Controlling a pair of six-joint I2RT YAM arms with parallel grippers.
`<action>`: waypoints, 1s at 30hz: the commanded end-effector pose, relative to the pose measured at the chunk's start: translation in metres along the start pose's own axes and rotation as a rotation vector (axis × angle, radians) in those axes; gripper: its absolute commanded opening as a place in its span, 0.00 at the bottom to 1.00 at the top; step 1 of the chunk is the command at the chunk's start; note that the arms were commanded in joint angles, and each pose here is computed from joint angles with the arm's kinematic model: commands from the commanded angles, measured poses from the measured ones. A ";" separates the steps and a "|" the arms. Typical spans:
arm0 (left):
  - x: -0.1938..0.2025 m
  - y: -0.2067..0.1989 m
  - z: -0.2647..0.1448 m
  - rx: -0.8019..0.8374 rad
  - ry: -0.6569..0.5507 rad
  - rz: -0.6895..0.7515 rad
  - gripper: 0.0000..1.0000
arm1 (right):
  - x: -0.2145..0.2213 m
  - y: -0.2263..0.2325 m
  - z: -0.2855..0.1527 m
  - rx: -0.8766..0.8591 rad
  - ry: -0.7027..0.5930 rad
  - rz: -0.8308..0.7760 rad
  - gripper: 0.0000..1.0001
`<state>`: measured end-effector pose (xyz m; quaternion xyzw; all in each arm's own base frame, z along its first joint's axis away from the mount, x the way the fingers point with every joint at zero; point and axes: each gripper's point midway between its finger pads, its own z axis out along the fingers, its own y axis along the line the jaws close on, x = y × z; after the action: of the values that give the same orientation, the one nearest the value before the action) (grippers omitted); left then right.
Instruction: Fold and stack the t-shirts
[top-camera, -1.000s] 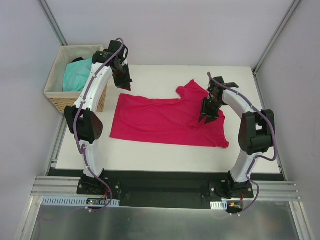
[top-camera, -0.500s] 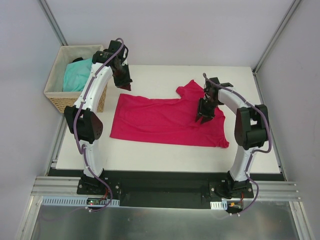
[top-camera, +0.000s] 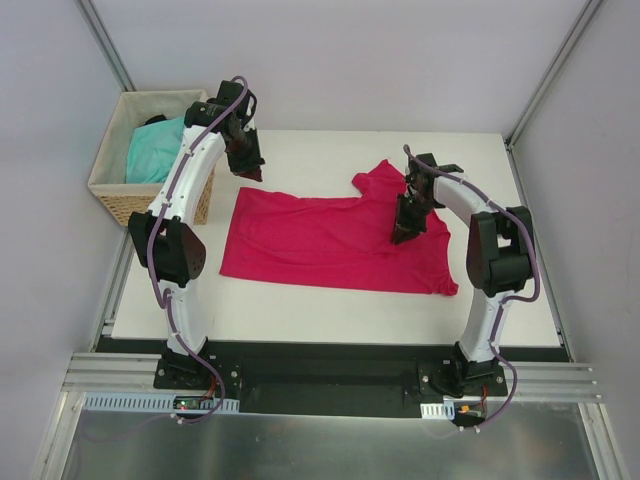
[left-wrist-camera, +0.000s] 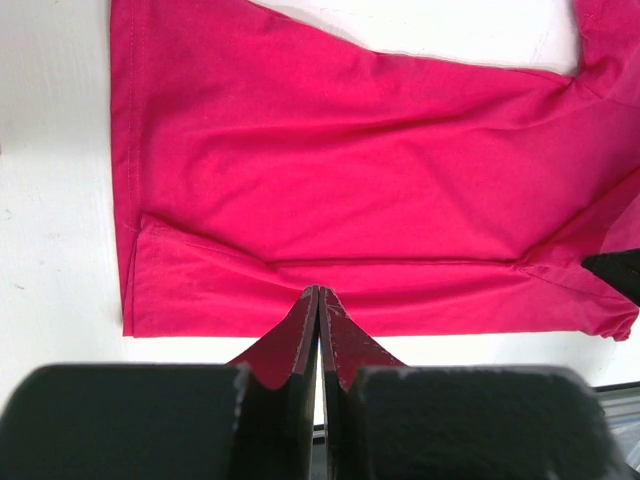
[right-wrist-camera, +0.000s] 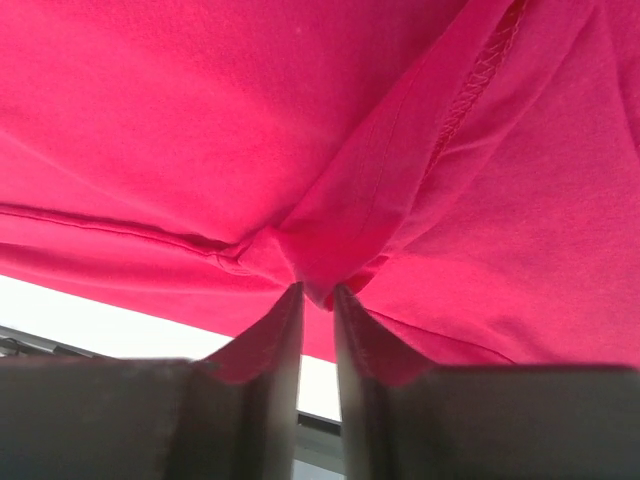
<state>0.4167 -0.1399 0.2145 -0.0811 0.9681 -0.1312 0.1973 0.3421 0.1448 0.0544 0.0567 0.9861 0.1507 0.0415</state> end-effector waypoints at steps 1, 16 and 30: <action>0.001 -0.001 -0.014 -0.004 -0.018 0.012 0.01 | 0.001 0.007 -0.004 -0.017 0.004 0.002 0.17; -0.005 -0.004 -0.014 0.004 -0.031 0.008 0.01 | -0.050 0.033 -0.003 -0.063 -0.011 -0.052 0.02; -0.011 -0.006 -0.009 0.010 -0.032 0.004 0.01 | -0.050 0.073 0.020 -0.252 0.099 -0.119 0.11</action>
<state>0.4192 -0.1405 0.2199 -0.0806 0.9663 -0.1337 0.2048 0.4078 0.1869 0.0425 0.0200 0.9772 0.2102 0.0222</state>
